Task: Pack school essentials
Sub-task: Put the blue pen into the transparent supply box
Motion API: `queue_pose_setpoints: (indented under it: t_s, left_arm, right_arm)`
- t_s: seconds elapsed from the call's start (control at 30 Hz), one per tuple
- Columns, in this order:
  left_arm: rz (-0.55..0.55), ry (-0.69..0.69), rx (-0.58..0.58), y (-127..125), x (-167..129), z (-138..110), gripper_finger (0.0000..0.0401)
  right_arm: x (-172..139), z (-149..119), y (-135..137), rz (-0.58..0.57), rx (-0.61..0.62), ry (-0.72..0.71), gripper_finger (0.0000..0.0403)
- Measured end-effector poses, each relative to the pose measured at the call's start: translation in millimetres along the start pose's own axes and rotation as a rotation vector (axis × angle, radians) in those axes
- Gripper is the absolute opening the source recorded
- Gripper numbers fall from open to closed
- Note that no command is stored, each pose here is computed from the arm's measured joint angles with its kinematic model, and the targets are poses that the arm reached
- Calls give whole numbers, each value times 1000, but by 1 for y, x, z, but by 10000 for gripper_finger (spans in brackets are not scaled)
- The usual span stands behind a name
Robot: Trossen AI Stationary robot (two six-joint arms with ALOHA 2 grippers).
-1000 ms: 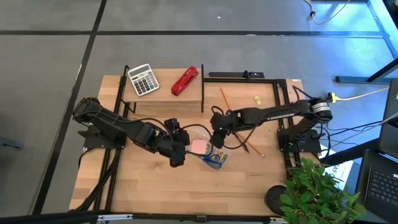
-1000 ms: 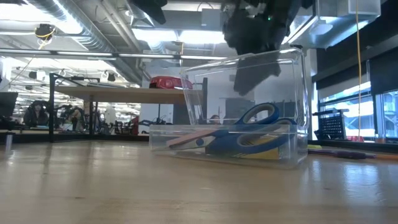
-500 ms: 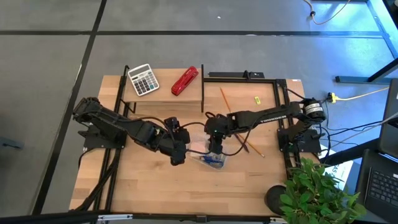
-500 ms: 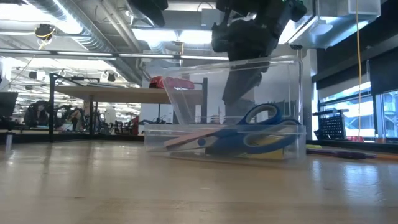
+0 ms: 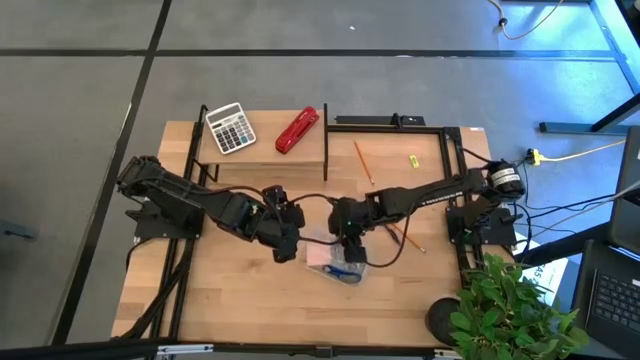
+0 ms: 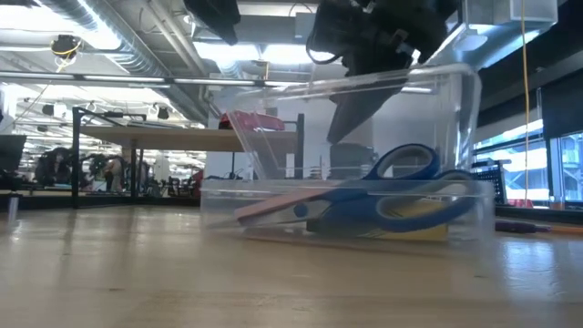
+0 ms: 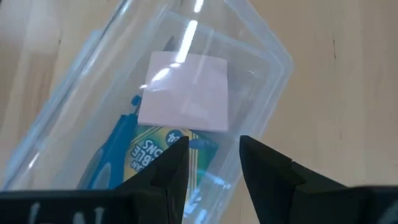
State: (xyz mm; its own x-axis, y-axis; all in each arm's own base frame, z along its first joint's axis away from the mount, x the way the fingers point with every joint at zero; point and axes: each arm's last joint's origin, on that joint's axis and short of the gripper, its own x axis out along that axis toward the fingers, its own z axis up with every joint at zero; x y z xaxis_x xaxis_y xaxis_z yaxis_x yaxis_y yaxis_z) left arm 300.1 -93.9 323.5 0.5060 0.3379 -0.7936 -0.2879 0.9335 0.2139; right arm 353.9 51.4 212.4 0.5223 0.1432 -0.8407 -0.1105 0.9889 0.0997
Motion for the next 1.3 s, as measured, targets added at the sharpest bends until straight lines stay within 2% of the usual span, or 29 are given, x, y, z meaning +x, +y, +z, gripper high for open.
queue_pose_setpoints:
  t_s: [0.13, 0.3, 0.5, 0.67, 0.8, 1.07, 1.2, 1.3]
  left_arm:
    - [1, 1, -1, 0, 0, 0, 393]
    - [2, 3, 1, 1, 0, 0, 393]
    - [5, 8, 4, 1, 0, -1, 393]
    - [5, 8, 4, 1, 0, -1, 393]
    - [4, 7, 4, 1, 0, -1, 393]
    - [0, -1, 0, 0, 0, 0, 393]
    - [-1, -3, -1, 0, 0, 1, 393]
    - [-1, -3, -1, 0, 0, 1, 393]
  right_arm:
    - [-4, 3, 0, -48, 75, 16, 145]
    - [-25, 9, 0, -107, 227, 47, 145]
    - [-56, -5, -7, -187, 566, 124, 145]
    - [-65, -25, -12, -352, 782, 271, 145]
    - [-54, -36, -14, -380, 816, 314, 145]
    - [-28, -66, -31, -360, 885, 369, 145]
    - [-16, -79, -37, -297, 918, 369, 145]
    - [-10, -89, -40, -301, 931, 381, 145]
